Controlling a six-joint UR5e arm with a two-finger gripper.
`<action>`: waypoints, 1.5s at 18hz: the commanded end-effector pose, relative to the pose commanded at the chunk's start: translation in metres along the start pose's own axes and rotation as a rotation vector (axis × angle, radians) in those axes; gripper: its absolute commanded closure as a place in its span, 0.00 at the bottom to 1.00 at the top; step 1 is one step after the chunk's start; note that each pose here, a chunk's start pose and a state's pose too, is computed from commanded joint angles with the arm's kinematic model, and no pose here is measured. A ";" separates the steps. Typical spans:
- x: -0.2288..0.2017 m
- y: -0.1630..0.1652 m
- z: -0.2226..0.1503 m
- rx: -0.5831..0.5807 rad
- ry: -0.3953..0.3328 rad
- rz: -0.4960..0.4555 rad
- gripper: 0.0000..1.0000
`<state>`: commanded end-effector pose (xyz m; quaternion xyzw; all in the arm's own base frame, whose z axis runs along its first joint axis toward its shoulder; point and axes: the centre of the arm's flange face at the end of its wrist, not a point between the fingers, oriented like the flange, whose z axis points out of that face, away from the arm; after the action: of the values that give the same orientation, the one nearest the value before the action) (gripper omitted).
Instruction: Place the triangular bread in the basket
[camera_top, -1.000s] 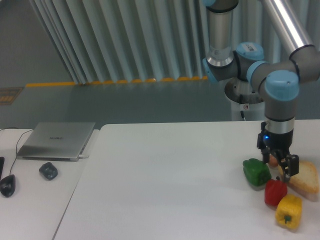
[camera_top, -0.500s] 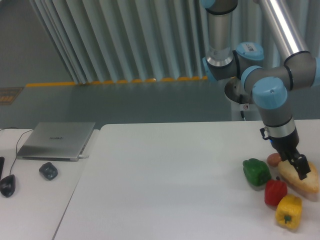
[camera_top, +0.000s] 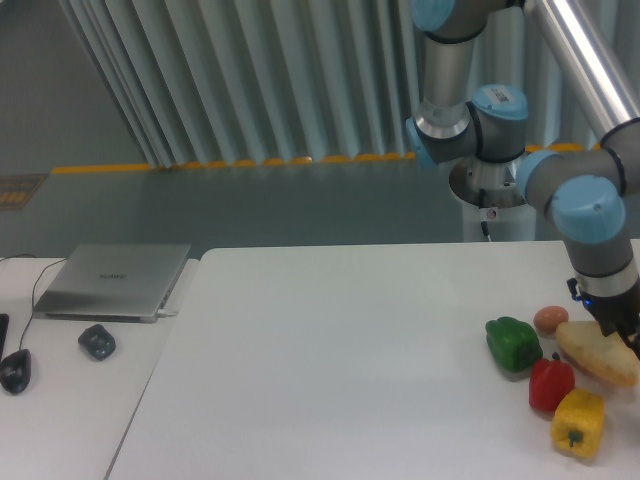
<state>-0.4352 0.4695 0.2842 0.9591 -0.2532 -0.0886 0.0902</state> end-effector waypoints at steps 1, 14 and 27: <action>-0.002 -0.001 0.004 0.001 0.005 0.000 0.00; -0.006 -0.008 0.019 -0.008 0.027 -0.012 0.49; -0.005 -0.005 0.018 -0.010 0.044 -0.047 1.00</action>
<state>-0.4409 0.4735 0.2668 0.9661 -0.2280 -0.0709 0.0983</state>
